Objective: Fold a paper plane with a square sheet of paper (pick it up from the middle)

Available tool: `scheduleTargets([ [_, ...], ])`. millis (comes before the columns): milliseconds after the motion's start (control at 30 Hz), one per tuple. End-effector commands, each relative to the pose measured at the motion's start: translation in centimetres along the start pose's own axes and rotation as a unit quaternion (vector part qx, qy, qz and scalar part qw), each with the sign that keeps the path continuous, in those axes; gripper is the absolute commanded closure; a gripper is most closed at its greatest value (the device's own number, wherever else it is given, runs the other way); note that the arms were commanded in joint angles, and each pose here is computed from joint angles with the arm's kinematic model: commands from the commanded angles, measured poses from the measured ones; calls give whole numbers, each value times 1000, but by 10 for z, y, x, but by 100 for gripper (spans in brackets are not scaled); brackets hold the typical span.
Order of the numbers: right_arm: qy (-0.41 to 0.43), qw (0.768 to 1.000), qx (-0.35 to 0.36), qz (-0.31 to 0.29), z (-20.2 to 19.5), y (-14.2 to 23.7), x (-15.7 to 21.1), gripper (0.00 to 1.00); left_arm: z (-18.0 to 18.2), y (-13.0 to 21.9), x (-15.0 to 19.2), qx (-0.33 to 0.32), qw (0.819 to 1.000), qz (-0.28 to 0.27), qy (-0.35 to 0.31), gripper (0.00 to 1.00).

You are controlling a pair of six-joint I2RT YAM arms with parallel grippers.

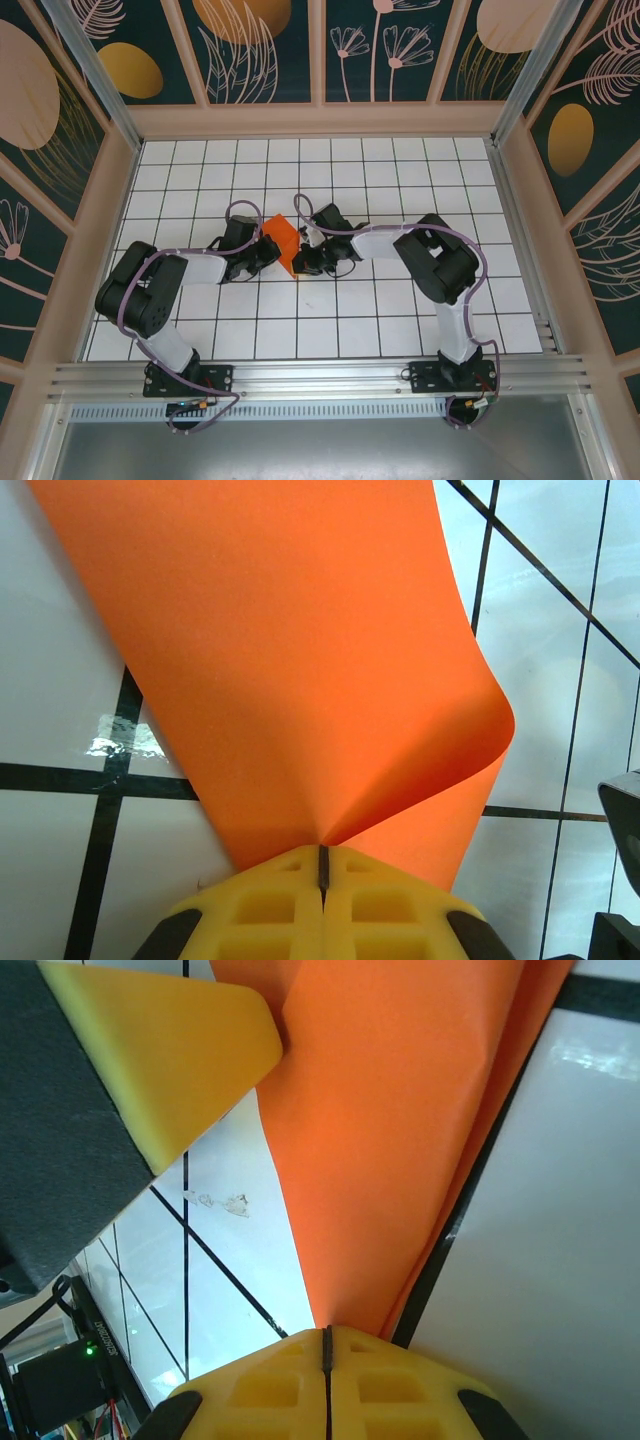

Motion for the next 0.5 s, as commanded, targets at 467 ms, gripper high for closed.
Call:
scheduleTargets([
  [467, 6, 998, 64, 4, -26, -3, 8, 91, 25, -3, 12, -45, 999, 13, 1, 97],
])
Point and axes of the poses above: each hand's point on the last joint's axis, 136 mm out from that joint toward the fingers, its own y axis back along the fingers, its own z axis along the line the jaws close on, x = y × z, the point moved 1 cm from there along y, back along the fingers, and after that the axes turned 9 degrees about -y, right-handed, at the moved point
